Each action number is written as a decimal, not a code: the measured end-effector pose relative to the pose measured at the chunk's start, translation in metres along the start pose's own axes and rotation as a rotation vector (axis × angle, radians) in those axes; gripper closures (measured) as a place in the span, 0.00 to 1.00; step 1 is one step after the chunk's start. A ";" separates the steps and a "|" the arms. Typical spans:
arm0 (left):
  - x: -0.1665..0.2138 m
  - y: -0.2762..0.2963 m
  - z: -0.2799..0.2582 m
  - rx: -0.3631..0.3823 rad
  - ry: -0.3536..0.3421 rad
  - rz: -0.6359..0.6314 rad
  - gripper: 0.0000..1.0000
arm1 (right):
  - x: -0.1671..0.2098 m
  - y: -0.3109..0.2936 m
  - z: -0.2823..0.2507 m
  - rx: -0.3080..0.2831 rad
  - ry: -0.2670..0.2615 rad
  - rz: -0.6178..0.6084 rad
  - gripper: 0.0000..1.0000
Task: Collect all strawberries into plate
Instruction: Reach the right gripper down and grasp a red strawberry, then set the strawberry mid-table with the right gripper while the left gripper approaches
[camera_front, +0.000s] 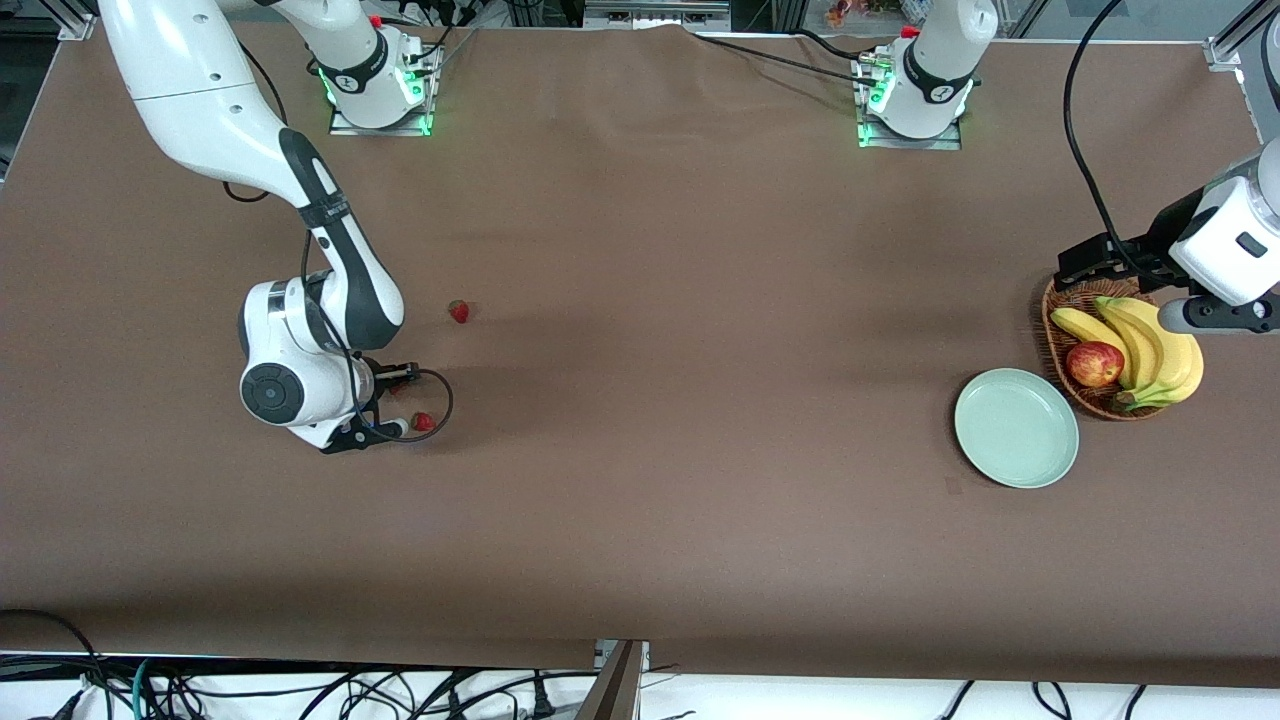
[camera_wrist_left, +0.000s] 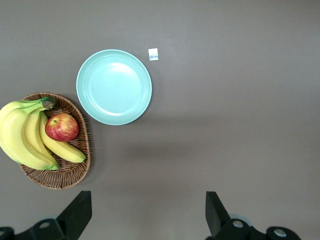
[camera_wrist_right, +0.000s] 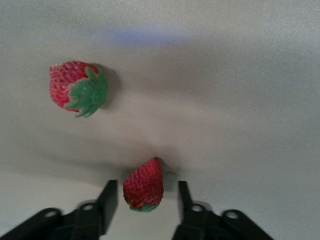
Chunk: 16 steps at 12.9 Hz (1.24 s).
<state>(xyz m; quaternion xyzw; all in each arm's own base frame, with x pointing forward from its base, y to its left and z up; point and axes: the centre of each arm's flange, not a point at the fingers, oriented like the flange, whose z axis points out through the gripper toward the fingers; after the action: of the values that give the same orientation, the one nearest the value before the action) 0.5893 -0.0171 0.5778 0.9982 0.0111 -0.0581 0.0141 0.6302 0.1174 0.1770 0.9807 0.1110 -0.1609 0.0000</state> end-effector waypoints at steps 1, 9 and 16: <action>0.000 0.000 0.000 0.000 0.000 0.000 0.00 | 0.000 0.000 0.000 0.000 0.004 0.000 0.47; 0.000 0.001 0.000 0.000 0.000 0.001 0.00 | 0.012 -0.057 -0.078 0.026 0.060 -0.034 0.69; 0.005 0.001 0.009 0.002 -0.016 0.001 0.00 | -0.008 -0.291 -0.134 0.111 0.208 -0.010 0.69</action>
<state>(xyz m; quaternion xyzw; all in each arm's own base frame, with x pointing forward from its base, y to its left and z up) 0.5933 -0.0185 0.5684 0.9977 0.0103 -0.0660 0.0132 0.6014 0.4041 0.3167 0.9901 0.1061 -0.0641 -0.0663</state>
